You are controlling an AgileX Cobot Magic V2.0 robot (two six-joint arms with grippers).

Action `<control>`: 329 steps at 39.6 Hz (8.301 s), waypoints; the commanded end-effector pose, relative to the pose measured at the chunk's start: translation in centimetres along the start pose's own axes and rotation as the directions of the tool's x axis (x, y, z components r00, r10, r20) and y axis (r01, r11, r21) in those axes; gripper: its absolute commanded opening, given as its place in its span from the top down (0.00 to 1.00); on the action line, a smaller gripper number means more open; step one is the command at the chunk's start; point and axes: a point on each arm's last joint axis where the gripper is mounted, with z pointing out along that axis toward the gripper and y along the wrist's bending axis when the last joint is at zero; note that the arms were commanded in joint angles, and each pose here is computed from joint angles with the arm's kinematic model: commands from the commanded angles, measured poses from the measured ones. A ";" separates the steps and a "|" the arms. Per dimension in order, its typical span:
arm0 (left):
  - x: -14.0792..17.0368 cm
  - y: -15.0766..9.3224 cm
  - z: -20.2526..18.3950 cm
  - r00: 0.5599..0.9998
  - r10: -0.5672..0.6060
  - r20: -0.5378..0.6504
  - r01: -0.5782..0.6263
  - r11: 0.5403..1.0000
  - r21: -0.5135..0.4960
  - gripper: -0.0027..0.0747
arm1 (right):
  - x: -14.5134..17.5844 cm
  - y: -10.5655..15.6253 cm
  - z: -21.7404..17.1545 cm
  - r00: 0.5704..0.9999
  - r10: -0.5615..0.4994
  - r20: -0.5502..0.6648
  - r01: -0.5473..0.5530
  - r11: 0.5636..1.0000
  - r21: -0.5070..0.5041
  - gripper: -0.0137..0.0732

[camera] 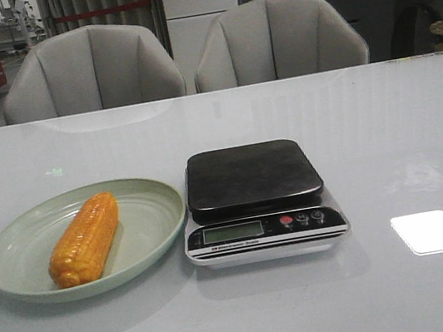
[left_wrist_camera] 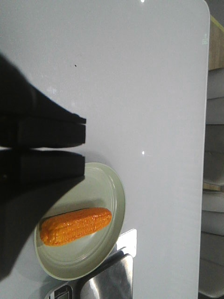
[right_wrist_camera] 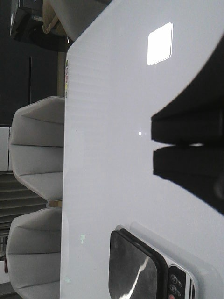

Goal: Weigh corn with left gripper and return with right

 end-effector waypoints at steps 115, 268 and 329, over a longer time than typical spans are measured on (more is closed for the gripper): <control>-4.9 -15.9 26.4 0.766 0.161 -0.623 0.048 0.951 0.305 0.82 | -0.5 0.0 -0.1 0.996 -0.008 0.090 0.008 1.000 -0.001 0.65; 0.5 -0.9 -5.1 0.956 0.081 0.281 -0.216 0.843 0.493 0.82 | -11.7 0.4 3.4 0.995 0.090 -0.054 -0.089 0.996 0.011 0.65; 0.5 -0.9 -5.1 0.956 0.081 0.281 -0.216 0.843 0.493 0.82 | -14.3 14.3 20.3 0.689 -0.003 -0.724 -0.217 0.953 -0.211 0.14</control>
